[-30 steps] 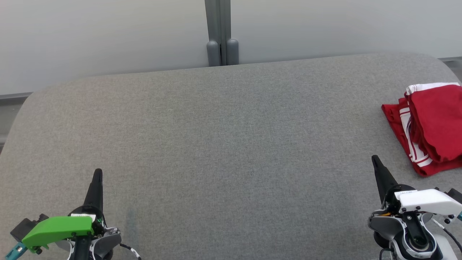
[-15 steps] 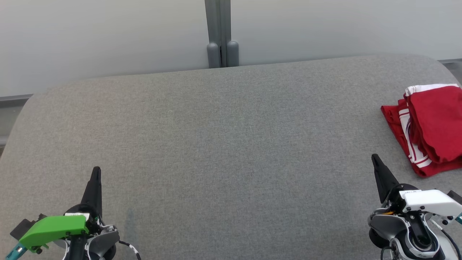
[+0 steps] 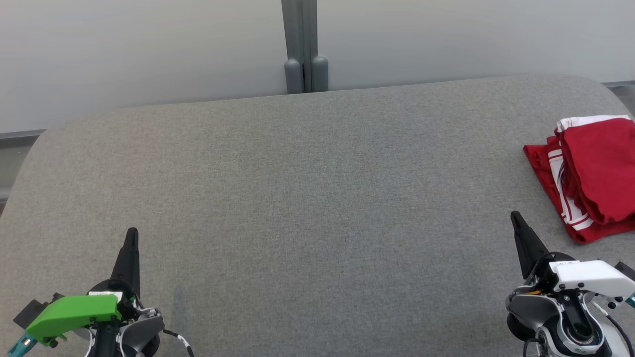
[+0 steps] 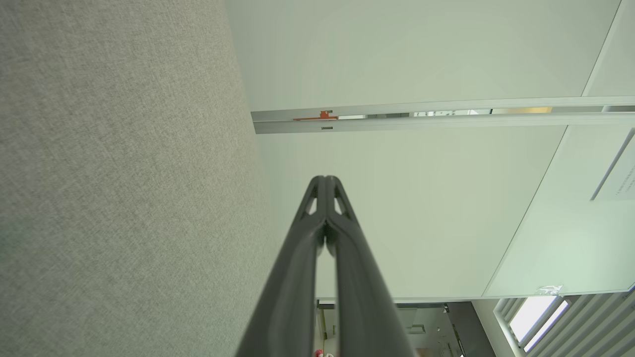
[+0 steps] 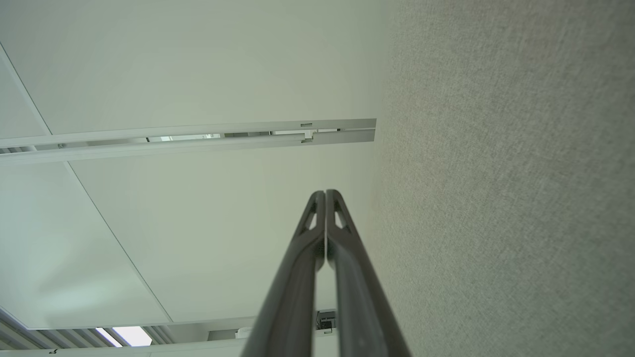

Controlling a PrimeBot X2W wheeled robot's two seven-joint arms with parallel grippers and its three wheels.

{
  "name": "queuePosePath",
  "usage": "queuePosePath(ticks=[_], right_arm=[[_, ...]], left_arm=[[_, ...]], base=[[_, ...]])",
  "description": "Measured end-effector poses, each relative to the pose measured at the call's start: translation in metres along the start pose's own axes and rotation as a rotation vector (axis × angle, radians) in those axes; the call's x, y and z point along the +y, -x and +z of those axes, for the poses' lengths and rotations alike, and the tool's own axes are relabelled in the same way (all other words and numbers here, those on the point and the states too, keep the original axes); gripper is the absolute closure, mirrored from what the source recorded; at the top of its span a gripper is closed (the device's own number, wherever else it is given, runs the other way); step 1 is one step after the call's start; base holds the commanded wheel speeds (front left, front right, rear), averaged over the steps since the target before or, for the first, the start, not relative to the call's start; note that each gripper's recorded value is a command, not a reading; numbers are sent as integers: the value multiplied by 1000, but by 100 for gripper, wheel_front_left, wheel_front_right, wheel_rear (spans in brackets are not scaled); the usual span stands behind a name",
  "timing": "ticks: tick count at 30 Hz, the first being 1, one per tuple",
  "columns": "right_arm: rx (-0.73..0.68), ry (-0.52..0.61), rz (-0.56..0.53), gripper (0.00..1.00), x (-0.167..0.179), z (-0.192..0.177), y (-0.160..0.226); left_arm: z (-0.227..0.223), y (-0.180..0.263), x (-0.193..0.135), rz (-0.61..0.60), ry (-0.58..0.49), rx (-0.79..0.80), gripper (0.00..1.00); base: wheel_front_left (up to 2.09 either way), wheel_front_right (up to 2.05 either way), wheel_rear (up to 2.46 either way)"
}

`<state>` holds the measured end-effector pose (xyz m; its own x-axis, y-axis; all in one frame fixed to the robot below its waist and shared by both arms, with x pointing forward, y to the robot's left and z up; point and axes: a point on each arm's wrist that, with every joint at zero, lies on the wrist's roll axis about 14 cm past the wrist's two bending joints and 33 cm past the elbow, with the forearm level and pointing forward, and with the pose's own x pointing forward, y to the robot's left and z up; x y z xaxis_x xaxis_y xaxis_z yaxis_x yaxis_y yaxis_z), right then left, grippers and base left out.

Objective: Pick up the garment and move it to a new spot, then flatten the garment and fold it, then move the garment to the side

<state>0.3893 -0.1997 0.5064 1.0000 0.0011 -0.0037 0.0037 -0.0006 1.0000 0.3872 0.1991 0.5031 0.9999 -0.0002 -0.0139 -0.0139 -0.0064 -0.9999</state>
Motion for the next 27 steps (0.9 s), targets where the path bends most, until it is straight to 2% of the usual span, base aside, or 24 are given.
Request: queuePosePath(ticks=[27], right_arm=[[0,0,0,100,0,0,0]], left_arm=[[0,0,0,0,0,0,100]], base=[[0,0,0]])
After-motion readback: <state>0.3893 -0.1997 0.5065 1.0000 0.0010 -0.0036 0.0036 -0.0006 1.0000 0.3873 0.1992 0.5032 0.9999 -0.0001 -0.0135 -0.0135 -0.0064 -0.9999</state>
